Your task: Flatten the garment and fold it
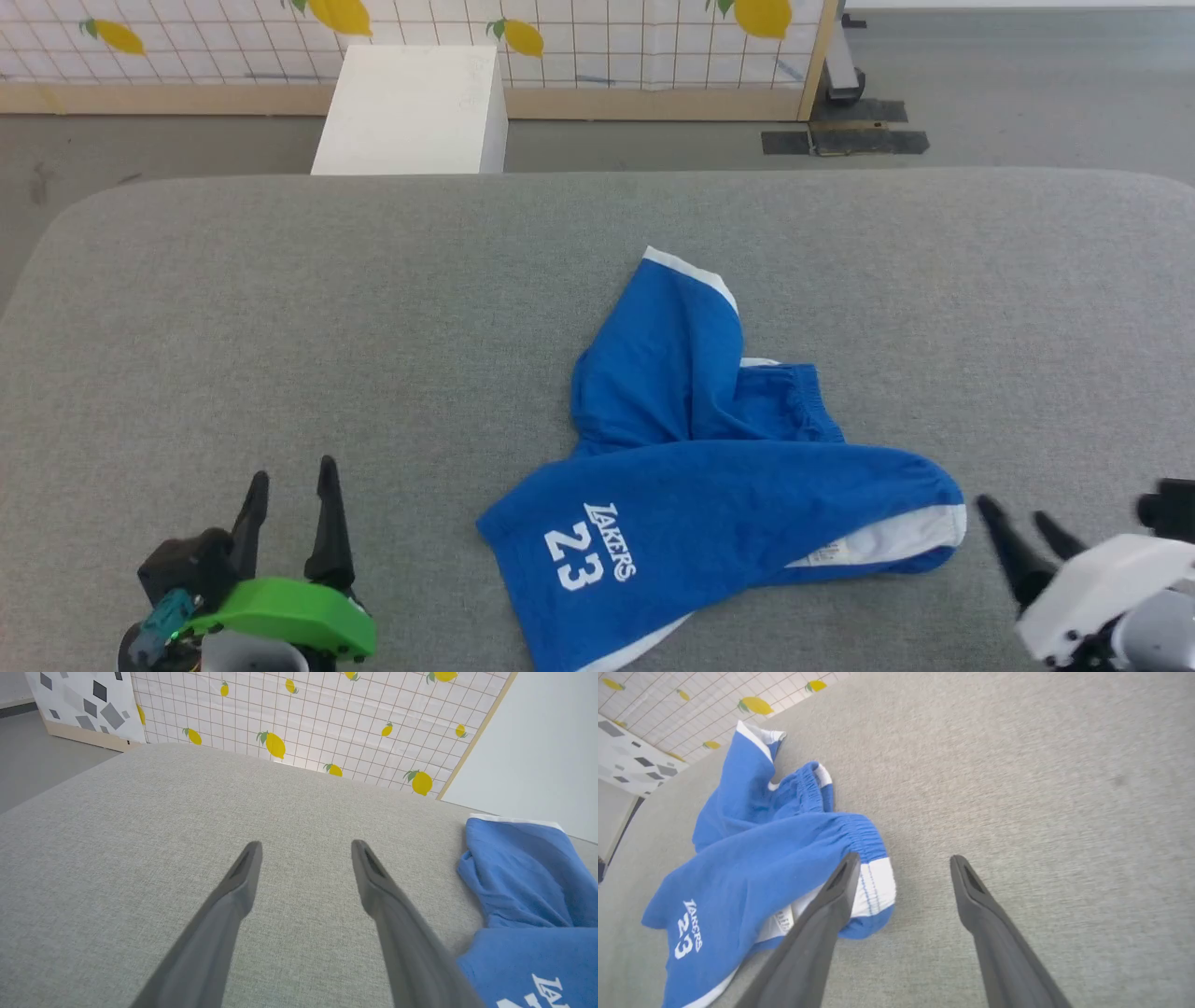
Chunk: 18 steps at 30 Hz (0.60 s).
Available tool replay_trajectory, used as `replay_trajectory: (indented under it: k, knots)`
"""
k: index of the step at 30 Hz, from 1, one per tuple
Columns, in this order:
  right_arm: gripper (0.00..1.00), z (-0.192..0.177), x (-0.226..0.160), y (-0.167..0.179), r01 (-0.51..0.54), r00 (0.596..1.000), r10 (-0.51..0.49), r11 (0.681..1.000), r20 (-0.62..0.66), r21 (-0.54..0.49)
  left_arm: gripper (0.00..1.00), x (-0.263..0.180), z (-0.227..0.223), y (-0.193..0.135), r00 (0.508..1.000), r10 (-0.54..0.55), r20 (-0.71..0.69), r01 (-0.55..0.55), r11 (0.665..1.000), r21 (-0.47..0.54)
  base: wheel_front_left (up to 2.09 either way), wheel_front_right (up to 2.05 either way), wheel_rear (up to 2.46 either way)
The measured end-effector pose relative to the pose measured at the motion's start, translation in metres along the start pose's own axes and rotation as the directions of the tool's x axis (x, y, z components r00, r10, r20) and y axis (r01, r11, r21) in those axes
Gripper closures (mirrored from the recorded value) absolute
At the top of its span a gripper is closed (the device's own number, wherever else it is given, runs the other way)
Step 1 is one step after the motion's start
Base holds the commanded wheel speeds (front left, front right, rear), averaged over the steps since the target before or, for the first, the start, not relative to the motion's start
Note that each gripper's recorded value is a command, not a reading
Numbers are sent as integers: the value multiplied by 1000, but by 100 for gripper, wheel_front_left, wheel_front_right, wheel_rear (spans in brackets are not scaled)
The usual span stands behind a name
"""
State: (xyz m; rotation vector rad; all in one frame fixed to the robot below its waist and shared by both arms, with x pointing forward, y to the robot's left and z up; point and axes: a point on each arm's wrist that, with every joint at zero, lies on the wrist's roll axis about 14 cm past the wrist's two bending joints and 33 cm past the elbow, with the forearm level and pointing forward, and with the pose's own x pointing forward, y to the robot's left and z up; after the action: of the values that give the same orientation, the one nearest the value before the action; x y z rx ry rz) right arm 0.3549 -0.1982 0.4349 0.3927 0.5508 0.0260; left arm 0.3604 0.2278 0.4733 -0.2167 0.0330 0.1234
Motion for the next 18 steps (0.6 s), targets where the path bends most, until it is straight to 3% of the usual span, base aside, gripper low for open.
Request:
replay_trajectory:
  k: [5,10,14,18]
  knots:
    - [0,19,-8,-23,64,995,-66,997,80,35,0,18,12,-25,997,-77,-6,77,997,-15,0,0,0]
    - [0,36,-18,-43,119,982,-125,991,142,54,0,49,16,-80,964,-241,-109,241,970,-12,0,0,0]
    - [0,39,-21,-51,146,977,-153,988,151,55,0,50,-30,-131,836,-364,-410,402,916,6,0,0,0]
    - [0,33,-22,-57,161,975,-169,985,143,66,0,30,-80,-149,649,-353,-674,516,855,50,0,0,0]
